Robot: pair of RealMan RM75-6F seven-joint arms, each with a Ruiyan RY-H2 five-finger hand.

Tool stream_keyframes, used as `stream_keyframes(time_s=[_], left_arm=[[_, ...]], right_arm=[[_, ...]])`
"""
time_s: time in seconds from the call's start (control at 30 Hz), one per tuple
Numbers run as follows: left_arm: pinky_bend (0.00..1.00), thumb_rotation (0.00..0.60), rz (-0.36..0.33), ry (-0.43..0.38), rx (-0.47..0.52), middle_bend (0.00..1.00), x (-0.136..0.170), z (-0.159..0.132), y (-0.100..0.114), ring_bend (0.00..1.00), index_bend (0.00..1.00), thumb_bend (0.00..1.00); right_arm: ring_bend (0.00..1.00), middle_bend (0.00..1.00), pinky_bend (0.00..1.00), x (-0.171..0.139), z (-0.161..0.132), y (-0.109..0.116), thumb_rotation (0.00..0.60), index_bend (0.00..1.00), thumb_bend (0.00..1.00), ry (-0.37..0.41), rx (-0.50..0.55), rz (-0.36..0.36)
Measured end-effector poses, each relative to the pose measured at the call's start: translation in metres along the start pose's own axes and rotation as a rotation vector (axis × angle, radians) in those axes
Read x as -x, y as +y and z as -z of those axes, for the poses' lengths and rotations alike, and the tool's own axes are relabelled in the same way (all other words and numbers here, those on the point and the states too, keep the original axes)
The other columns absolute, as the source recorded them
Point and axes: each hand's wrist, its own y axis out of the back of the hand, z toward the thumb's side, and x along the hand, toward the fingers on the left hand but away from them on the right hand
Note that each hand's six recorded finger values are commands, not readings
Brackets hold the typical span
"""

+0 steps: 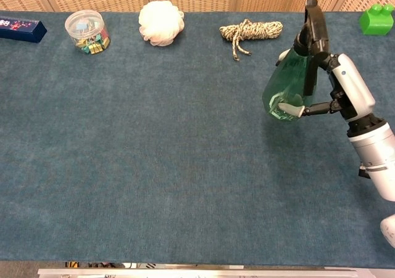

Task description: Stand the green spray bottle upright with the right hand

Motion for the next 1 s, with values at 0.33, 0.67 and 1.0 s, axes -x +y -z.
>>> stream_keyframes(time_s=[0.33,0.67,1.0], left_arm=[[0.0,0.6,0.003,0.0,0.003,0.08,0.0,0.0,0.0,0.01,0.27,0.0],[0.0,0.6,0.006,0.0,0.002,0.08,0.0,0.001,0.0,0.01,0.27,0.0],[0.0,0.6,0.006,0.002,0.005,0.08,0.0,0.002,0.0,0.01,0.27,0.0]], right_arm=[[0.38,0.51,0.18,-0.005,0.008,-0.001,0.6,0.4,0.13,-0.045,0.105,0.052],[0.38,0.5,0.2,-0.013,0.022,0.001,0.6,0.4,0.12,-0.112,0.194,0.108],[0.38,0.5,0.21,-0.02,0.036,0.001,0.6,0.4,0.11,-0.175,0.225,0.119]])
